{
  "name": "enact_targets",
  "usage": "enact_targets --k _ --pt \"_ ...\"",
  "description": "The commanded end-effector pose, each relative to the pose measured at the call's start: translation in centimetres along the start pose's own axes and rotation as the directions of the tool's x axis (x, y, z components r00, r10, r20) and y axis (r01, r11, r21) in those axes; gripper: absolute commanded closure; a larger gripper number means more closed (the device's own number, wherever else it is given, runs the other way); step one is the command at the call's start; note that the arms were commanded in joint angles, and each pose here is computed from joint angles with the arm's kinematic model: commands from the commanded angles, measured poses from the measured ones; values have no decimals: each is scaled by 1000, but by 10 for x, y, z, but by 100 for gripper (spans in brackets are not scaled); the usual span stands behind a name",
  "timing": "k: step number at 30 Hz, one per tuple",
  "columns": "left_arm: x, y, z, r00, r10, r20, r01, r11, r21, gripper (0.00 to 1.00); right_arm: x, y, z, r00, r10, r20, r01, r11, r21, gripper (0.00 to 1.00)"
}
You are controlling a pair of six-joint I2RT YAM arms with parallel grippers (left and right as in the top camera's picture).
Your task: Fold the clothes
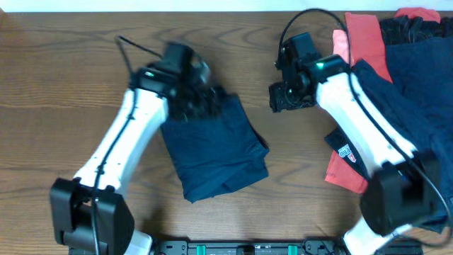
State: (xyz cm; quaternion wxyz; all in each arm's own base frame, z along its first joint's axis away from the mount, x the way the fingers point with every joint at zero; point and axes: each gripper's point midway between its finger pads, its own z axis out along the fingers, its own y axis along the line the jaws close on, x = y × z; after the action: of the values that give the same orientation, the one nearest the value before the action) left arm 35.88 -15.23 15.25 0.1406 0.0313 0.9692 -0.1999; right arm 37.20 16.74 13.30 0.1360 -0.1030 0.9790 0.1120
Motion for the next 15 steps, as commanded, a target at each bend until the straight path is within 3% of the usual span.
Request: enact_targets --k 1,4,15 --pt "-35 34 -17 990 4 141 11 995 -103 33 11 60 -23 990 -141 15 140 957 -256 42" --pt "-46 51 -8 987 -25 159 43 993 -112 35 36 99 -25 978 -205 -48 169 900 -403 44" --pt "0 96 76 981 -150 -125 126 975 -182 35 147 141 37 888 -254 -383 99 919 -381 45"
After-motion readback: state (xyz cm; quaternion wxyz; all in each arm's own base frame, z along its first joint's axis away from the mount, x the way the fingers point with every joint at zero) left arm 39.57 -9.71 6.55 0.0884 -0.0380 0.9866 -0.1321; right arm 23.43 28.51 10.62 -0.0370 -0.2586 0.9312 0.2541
